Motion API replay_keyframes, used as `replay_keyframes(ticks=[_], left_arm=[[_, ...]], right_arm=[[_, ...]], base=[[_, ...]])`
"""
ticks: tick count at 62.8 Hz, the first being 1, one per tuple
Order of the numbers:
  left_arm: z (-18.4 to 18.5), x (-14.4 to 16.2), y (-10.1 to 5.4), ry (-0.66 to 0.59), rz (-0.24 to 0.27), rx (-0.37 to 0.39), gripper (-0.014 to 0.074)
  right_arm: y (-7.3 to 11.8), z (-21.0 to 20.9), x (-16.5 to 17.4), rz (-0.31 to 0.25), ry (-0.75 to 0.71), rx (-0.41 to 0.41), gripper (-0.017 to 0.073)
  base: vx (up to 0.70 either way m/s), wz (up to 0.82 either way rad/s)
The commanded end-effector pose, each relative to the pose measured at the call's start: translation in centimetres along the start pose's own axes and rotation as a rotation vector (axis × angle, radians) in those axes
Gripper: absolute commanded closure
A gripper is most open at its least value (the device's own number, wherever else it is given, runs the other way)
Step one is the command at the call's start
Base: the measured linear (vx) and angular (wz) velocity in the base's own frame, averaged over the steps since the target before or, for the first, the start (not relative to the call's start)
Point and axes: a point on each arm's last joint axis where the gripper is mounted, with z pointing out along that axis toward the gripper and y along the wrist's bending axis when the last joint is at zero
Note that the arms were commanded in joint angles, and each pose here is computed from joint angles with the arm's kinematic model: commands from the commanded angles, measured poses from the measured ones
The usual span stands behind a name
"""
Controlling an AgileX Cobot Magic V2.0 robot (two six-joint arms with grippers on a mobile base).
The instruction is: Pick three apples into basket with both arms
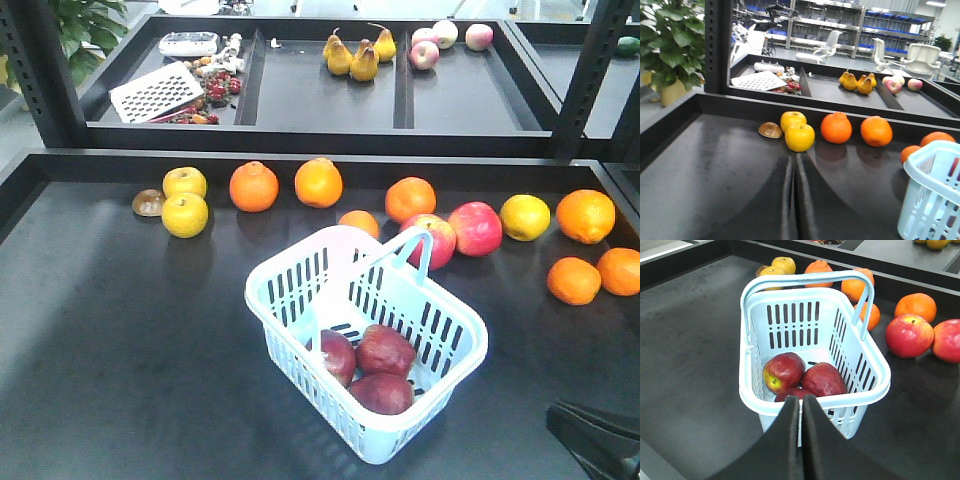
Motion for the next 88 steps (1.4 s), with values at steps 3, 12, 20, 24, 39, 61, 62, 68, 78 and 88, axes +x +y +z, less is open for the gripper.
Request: replay_keyframes(ticks=[3, 12, 20, 24, 39, 61, 62, 68, 78, 88], left_arm=[[-0.09, -0.27, -0.08, -0.064, 0.011, 0.013, 0.06], [-0.09, -0.27, -0.07, -0.064, 0.017, 0.013, 0.06], [-0.09, -0.27, -0.07, -0.064, 0.016, 0.013, 0.06], [-0.09, -0.27, -0.07, -0.064, 0.016, 0.013, 0.06], [-0.1, -0.31, -0.08, -0.065, 0.016, 0.013, 0.06], [-0.1, -0.31, -0.08, -0.065, 0.016, 0.013, 0.06], [-0.1, -0.31, -0.08, -0.065, 0.016, 0.013, 0.06], [-0.1, -0.31, -0.08, -0.065, 0.016, 0.013, 0.06], [-0.1, -0.31, -0.08, -0.065, 0.016, 0.013, 0.06], [-0.1, -0.31, -0.08, -0.065, 0.016, 0.013, 0.06]], right_arm=[[-0.39, -0.26, -1.3, 0.009, -0.067, 0.039, 0.0564], [-0.39, -0.26, -1.3, 0.009, -0.067, 0.039, 0.0564], [-0.39, -0.25, -1.29, 0.009, -0.066, 0.038, 0.0564], [-0.39, -0.25, -1.29, 0.009, -0.066, 0.038, 0.0564], [-0.39, -0.25, -1.29, 0.009, -0.066, 0.038, 0.0564], [-0.39, -0.25, -1.29, 0.009, -0.066, 0.038, 0.0564], [-0.39, -0.25, -1.29, 0.009, -0.066, 0.038, 0.0564], [-0.39, -0.25, -1.29, 0.009, -0.066, 0.038, 0.0564], [-0.38, -0.25, -1.28, 0.009, -0.066, 0.038, 0.0564], [-0.66, -0.42, -1.06, -0.088, -0.044, 0.076, 0.0564]], base=[[0.0, 0.0], [0.0, 0.0], [0.0, 0.0], [0.0, 0.0], [0.0, 0.0], [0.0, 0.0], [0.0, 0.0], [0.0, 0.0], [0.0, 0.0], [0.0, 0.0]])
